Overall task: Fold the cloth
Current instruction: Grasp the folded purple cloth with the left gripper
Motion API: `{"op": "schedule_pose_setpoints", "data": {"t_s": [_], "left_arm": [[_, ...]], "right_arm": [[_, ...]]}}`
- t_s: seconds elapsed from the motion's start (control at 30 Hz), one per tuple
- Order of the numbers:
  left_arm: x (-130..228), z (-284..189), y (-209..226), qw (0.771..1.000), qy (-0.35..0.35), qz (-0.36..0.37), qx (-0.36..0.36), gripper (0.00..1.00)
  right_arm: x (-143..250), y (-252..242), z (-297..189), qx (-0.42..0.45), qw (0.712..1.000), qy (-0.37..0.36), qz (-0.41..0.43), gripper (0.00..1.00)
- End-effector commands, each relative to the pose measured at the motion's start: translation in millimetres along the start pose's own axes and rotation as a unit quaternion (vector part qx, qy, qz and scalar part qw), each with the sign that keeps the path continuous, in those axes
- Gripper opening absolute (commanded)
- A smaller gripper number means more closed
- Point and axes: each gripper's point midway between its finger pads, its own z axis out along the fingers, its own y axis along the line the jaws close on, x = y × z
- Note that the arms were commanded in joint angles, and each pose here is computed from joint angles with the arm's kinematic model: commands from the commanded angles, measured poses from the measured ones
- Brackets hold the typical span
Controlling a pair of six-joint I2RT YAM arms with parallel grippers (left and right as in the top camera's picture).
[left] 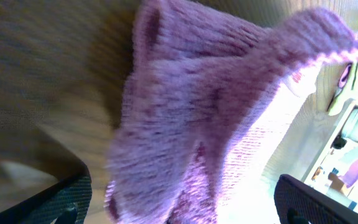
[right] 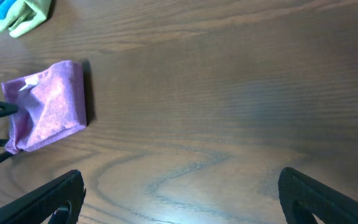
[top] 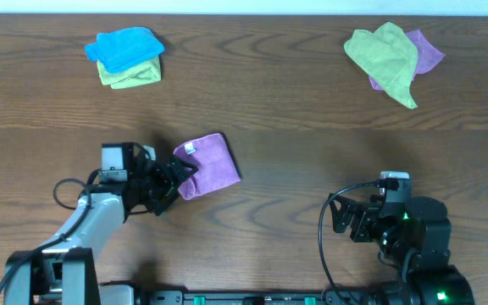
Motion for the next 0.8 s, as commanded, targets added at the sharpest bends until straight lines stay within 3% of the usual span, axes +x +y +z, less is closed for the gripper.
{"op": "schedule_pose_setpoints", "data": {"t_s": [0.0, 0.17, 0.3, 0.4, 0.43, 0.6, 0.77], "left_arm": [[3, 10, 9, 0.999, -0.005, -0.018, -0.032, 0.96], [7, 28, 14, 0.999, 0.002, -0.003, -0.047, 1.0], [5, 39, 19, 0.999, 0.007, -0.002, -0.048, 0.57], [0, 41, 13, 0.999, 0.0, 0.008, -0.034, 0.15], [-3, 41, 8, 1.0, -0.003, 0.015, -0.025, 0.06], [-14, 38, -33, 0.998, -0.006, 0.045, 0.043, 0.05], [-48, 19, -106, 0.993, -0.027, 0.062, 0.098, 0.06]], "right_arm": [[0, -2, 0, 0.002, 1.0, -0.003, 0.011, 0.99], [0, -2, 0, 0.002, 1.0, -0.003, 0.011, 0.99], [0, -2, 0, 0.002, 1.0, -0.002, 0.011, 0.99], [0, -2, 0, 0.002, 1.0, -0.003, 0.011, 0.99], [0, -2, 0, 0.002, 1.0, -0.003, 0.012, 0.99], [0, -2, 0, 0.002, 1.0, -0.003, 0.012, 0.99], [0, -2, 0, 0.002, 1.0, -0.003, 0.011, 0.99]]}}
